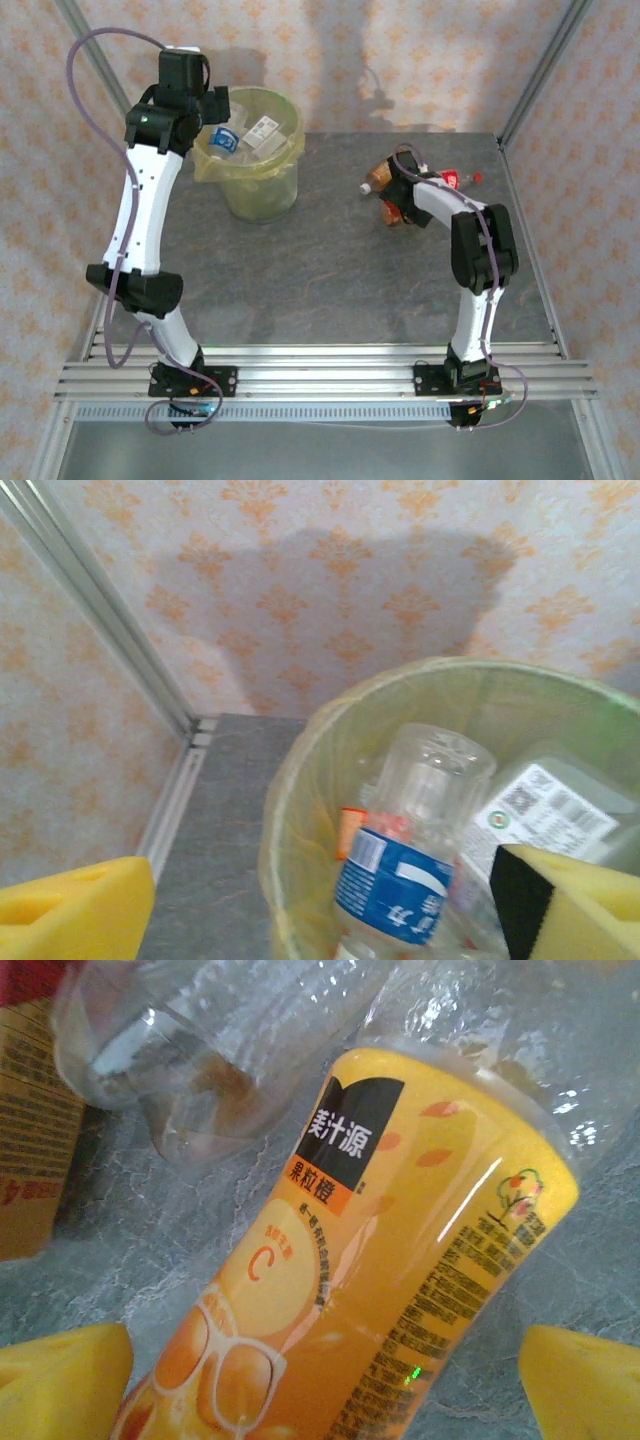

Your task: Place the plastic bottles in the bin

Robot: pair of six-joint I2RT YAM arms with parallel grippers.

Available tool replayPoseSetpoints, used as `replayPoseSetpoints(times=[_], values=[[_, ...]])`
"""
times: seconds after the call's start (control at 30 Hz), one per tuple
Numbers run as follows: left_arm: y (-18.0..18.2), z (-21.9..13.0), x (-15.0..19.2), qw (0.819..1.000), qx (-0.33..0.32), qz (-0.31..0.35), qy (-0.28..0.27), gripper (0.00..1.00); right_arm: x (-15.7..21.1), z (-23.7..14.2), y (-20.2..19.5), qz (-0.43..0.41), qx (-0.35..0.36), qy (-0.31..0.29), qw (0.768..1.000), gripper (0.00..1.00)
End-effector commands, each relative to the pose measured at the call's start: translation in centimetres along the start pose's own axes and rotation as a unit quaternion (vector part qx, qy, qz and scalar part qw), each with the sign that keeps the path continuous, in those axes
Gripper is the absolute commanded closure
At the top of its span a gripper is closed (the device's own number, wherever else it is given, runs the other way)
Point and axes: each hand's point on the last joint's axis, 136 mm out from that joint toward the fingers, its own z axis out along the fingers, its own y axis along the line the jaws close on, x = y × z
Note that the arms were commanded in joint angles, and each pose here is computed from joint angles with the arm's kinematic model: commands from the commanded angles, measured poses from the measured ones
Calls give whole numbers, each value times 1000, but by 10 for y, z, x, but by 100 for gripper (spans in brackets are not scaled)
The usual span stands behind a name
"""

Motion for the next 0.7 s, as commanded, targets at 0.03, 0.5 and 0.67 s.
replayPoseSetpoints(times=[0.03,0.5,0.67], values=[[-16,-13,-3,997,60,-47,-16,7,7,12,-17,6,25,11,1000,3],[-29,-38,0,990,119,-77,-20,0,30,29,-38,13,27,40,999,26],[-29,-43,2,988,127,-82,-19,0,38,24,-48,23,26,40,999,37]])
